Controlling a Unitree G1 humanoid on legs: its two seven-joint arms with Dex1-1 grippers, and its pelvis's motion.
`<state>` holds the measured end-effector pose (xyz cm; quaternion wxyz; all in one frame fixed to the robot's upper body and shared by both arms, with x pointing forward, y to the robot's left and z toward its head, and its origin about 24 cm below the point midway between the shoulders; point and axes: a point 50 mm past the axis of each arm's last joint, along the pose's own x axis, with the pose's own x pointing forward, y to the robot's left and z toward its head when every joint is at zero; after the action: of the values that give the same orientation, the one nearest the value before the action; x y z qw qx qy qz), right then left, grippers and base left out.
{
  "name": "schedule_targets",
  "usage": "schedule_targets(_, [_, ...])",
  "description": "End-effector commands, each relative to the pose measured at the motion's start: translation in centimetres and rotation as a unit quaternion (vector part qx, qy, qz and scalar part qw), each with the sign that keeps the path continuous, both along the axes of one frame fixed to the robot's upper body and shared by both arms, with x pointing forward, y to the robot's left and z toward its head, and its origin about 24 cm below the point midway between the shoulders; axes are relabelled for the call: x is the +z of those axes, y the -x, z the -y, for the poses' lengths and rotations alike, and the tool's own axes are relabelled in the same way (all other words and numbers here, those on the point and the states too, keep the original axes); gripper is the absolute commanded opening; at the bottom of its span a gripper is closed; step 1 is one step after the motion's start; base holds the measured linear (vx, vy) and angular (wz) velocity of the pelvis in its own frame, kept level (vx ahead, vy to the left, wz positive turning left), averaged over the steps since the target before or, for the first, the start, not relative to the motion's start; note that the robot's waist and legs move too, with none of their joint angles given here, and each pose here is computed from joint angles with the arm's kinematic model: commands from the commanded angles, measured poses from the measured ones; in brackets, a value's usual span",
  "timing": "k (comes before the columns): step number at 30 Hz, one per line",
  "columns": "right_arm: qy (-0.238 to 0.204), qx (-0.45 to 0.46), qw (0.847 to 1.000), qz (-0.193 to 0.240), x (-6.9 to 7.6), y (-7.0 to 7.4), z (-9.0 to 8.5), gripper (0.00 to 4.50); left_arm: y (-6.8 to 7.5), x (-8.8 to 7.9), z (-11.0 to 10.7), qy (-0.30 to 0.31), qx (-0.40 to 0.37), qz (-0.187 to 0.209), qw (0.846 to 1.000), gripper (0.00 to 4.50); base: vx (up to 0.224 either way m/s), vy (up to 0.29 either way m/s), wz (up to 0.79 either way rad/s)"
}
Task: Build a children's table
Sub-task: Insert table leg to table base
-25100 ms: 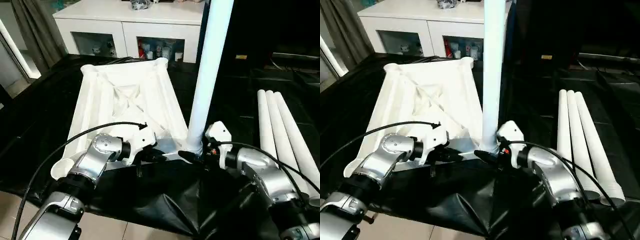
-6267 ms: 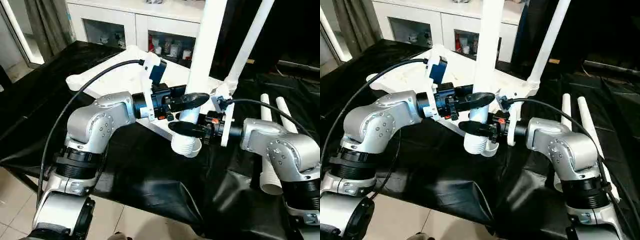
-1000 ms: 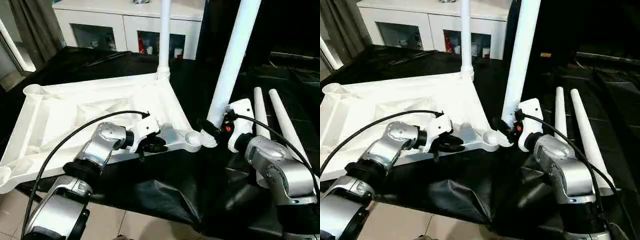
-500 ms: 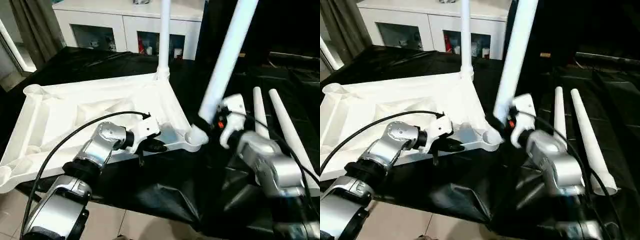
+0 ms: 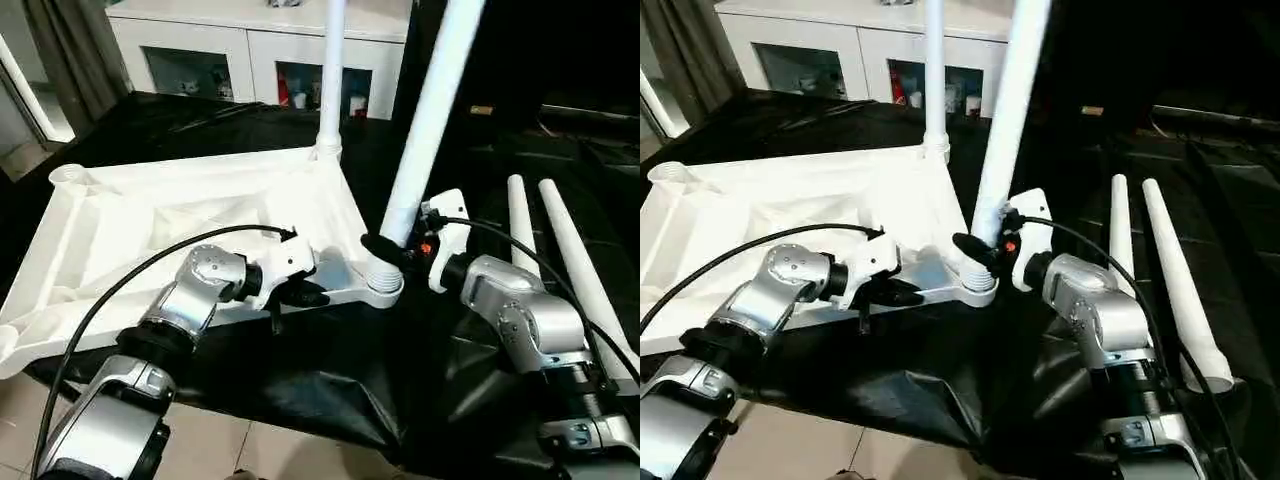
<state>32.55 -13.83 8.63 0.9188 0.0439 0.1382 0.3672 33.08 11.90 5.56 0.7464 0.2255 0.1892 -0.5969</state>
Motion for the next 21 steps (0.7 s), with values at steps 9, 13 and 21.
schedule_targets(9, [0.037, 0.024, 0.999, -0.025, -0.7, -0.2, 0.5, 1.91, 0.7, -0.4, 0.1, 0.009, -0.019, -0.007, 1.0, 0.0, 0.0, 0.0, 0.0])
schedule_targets(13, [0.015, 0.014, 0.999, -0.029, -0.9, -0.4, 0.5, 1.91, 0.7, -0.5, 0.2, 0.008, -0.021, -0.007, 1.0, 0.0, 0.0, 0.0, 0.0])
schedule_targets(21, [-0.047, -0.052, 0.997, -0.039, -2.5, 0.1, 1.9, 1.91, 0.6, -0.4, 0.2, 0.012, -0.011, -0.001, 1.0, 0.0, 0.0, 0.0, 0.0])
